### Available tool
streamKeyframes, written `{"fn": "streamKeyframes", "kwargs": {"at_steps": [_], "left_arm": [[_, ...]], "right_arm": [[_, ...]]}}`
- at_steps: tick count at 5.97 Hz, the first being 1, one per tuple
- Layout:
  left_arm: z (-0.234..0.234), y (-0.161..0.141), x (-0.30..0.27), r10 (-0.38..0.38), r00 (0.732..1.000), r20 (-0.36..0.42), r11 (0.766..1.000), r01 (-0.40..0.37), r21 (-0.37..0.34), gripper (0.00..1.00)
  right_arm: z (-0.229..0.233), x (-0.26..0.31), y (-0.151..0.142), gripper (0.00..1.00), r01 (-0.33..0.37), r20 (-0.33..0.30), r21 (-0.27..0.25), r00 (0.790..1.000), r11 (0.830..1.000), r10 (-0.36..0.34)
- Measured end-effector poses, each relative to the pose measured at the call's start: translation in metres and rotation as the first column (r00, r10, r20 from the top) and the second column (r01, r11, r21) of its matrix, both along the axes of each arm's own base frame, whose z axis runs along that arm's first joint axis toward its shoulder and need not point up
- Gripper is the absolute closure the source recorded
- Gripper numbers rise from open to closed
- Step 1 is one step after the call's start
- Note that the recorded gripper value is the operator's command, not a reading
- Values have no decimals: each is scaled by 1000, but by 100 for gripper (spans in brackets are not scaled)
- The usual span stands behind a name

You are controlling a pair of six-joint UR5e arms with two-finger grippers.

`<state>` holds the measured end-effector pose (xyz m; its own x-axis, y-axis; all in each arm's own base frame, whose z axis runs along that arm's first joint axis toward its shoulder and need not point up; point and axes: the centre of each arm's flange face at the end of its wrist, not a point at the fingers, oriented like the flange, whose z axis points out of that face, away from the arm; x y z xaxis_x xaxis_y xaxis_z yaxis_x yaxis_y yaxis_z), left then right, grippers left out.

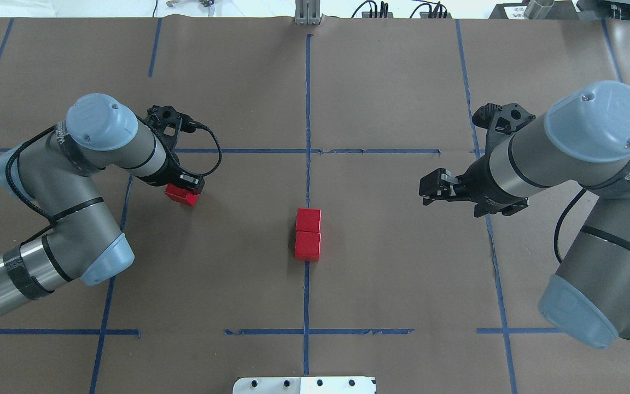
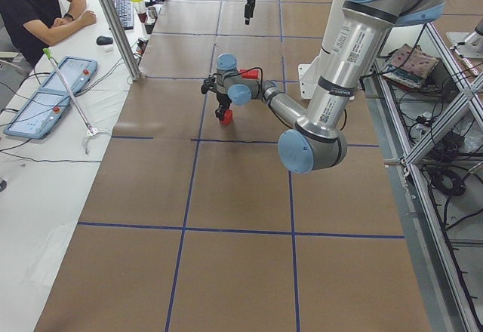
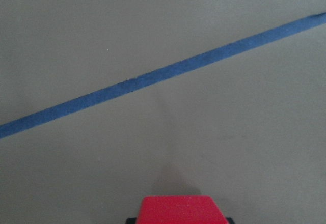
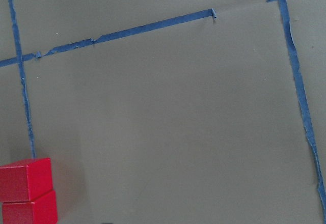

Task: Form red blocks into L shape at center
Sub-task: 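Carry the cube with the left gripper to the side of the pair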

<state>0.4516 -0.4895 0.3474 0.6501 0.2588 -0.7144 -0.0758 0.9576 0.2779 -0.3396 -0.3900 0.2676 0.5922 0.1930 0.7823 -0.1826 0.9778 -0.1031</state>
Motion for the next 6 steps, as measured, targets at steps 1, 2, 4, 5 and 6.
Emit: {"fn": "streamKeyframes", "kwargs": {"at_steps": [1,2,4,5,6], "left_arm": [[-18,5,-4,-149,989,-22,976,143,-165,100],[-38,14,-2,-312,950,-3,894,292,-341,100],[-76,45,16,-523,851,45,676,446,-586,100],[-90,57,27,-595,799,88,544,481,-687,100],[-100,68,41,-662,733,159,387,515,-765,100]], "right_arm": [[-2,2,2,0,1,3,2,1000,1000,-1],[-2,4,2,0,1,4,1,1000,1000,-1],[-1,5,2,0,0,1,0,1000,1000,0],[0,5,2,0,-2,0,0,1000,1000,2],[0,6,2,0,-3,0,1,1000,1000,3]]}}
